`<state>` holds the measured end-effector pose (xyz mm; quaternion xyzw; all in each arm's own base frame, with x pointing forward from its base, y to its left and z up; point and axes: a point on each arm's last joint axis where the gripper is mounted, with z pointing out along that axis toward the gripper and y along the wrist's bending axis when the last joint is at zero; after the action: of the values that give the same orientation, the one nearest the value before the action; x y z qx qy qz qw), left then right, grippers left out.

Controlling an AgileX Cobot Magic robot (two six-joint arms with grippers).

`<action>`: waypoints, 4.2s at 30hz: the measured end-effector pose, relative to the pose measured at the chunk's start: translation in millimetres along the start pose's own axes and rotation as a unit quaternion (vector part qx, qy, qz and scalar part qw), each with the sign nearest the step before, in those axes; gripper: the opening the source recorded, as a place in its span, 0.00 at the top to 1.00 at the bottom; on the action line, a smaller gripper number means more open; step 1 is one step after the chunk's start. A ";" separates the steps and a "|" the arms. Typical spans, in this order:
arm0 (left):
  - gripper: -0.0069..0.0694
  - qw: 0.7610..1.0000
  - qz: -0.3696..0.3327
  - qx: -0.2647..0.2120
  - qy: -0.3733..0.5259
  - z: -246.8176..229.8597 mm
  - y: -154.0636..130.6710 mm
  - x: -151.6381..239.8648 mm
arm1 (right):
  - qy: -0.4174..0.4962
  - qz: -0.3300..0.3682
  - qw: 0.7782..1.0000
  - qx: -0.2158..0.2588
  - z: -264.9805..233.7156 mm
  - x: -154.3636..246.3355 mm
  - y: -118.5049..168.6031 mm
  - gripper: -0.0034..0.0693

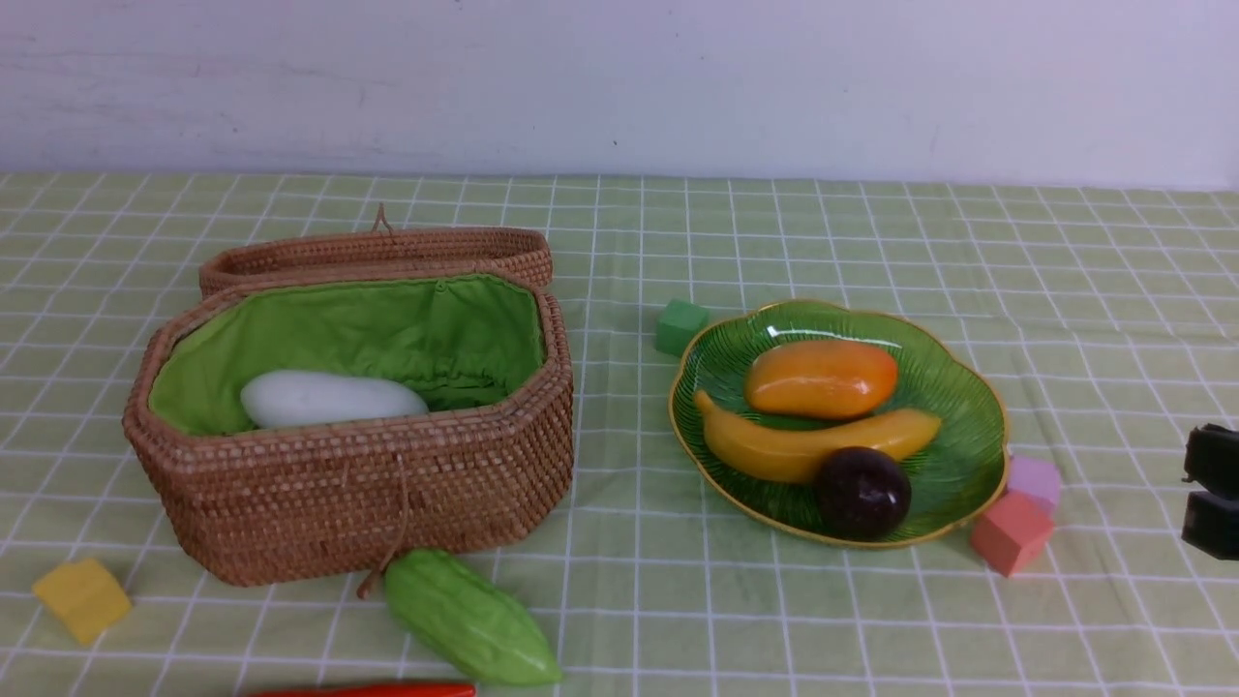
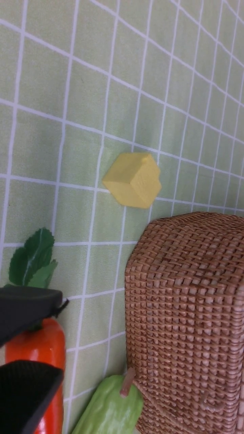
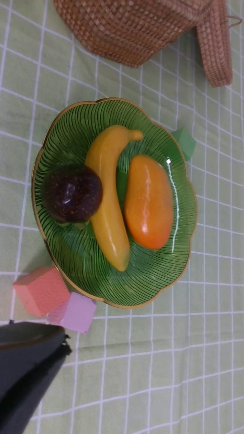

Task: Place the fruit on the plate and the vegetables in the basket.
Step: Use the left arm to grab a carrot and put it into the left basket

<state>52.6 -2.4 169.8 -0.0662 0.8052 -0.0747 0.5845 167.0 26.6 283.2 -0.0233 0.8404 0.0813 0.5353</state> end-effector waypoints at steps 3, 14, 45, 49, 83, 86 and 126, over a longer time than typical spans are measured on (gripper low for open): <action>0.60 1.000 0.000 0.000 0.000 0.0 0.0 0.0 | -0.007 -0.004 1.000 0.000 -3.9 -1.2 -0.1 0.97; 0.60 1.000 0.000 0.000 0.000 0.0 0.0 0.0 | -0.092 -0.046 0.992 0.070 -66.1 -0.3 -14.3 0.96; 0.60 1.000 0.000 0.000 0.000 0.0 0.0 0.1 | -0.061 -0.042 0.988 0.136 -62.9 147.4 -30.5 0.93; 0.60 1.000 0.000 0.000 0.000 0.0 0.0 0.1 | -0.061 -0.043 0.988 0.136 -62.9 147.4 -30.6 0.93; 0.60 1.000 0.000 0.000 0.000 0.0 0.0 0.0 | -0.060 -0.043 0.988 0.137 -62.9 147.5 -30.8 0.89; 0.60 1.000 0.000 0.000 0.000 0.0 0.0 0.0 | -0.060 -0.043 0.988 0.137 -62.9 147.5 -30.8 0.89; 0.60 0.894 -0.108 0.133 -0.413 -100.5 -33.1 -162.2 | -0.061 -0.042 0.988 0.138 -63.0 147.5 -30.8 0.82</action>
<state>7.6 0.9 358.2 -0.0994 0.4612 -0.2102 0.8563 51.7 -6.9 172.5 0.0200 0.8079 -0.0568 0.5862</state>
